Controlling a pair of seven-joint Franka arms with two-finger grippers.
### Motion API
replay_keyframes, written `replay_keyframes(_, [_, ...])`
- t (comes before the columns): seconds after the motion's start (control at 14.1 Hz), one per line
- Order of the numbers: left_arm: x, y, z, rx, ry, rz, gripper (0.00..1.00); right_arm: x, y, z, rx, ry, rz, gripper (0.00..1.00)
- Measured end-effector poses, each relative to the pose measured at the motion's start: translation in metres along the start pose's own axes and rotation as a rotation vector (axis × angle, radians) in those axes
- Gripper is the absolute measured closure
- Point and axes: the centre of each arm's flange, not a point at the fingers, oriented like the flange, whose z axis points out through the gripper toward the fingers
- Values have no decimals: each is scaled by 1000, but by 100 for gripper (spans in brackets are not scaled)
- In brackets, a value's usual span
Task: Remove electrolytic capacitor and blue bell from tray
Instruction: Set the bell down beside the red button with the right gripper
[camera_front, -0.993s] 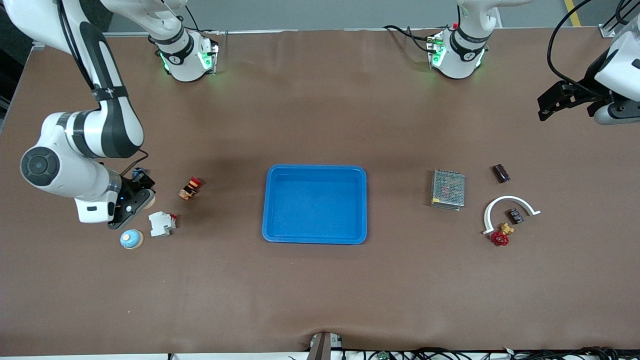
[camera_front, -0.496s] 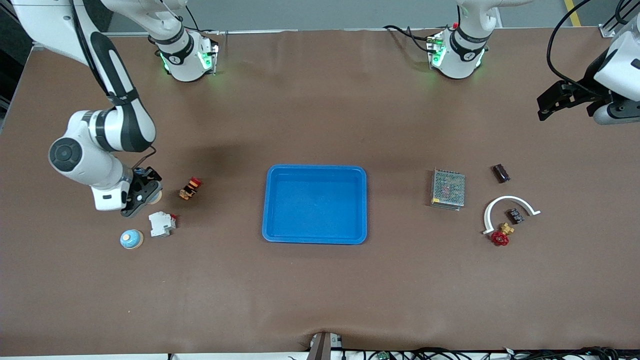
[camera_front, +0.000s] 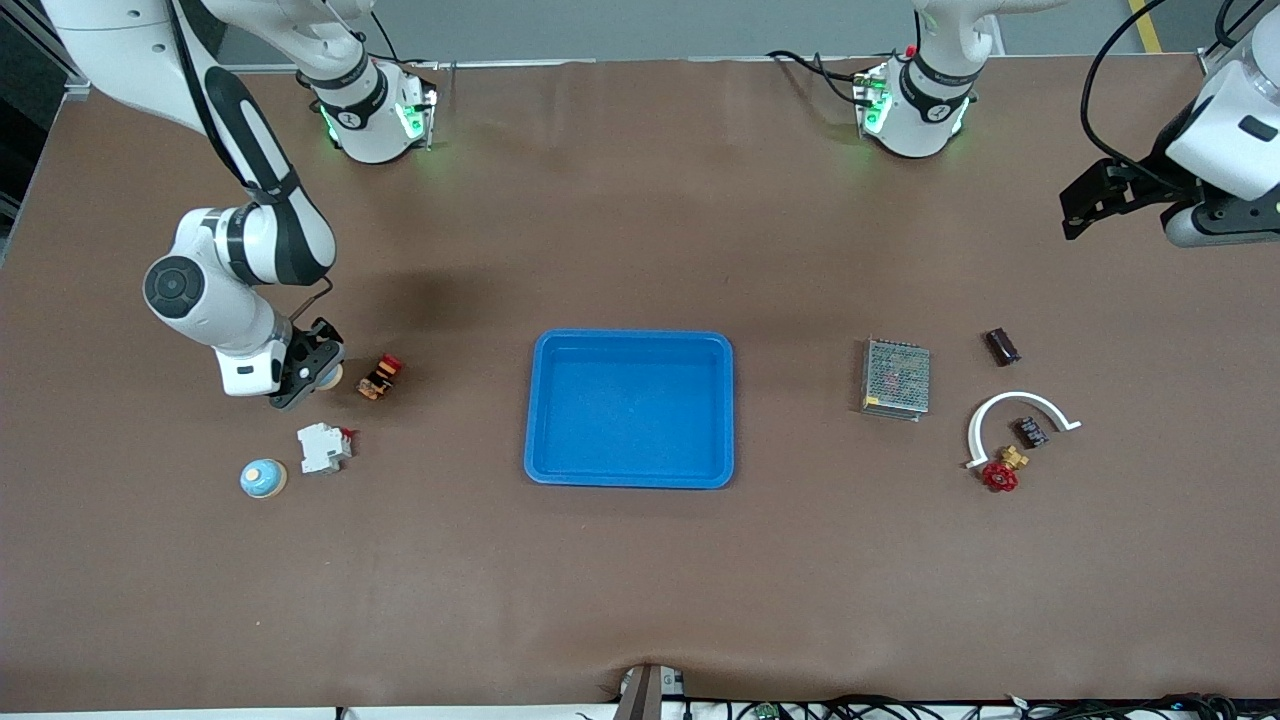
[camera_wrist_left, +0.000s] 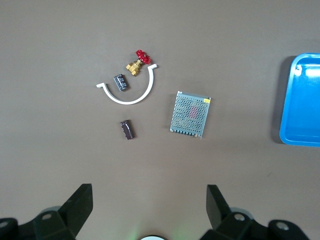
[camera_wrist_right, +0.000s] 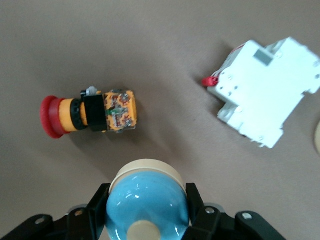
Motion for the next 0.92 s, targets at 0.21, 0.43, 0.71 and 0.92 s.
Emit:
replay_keyframes(0.21, [0, 3, 2, 1, -4, 6, 0, -6, -8, 10, -11, 9, -1, 35])
replay_keyframes(0.43, [0, 3, 3, 1, -6, 6, 0, -9, -12, 14, -11, 9, -2, 35])
replay_keyframes(0.71, [0, 3, 3, 1, -8, 6, 0, -11, -15, 20, -9, 7, -4, 35])
replay_keyframes(0.92, [-2, 3, 2, 3, -18, 6, 0, -10, -15, 25, -11, 8, -6, 35])
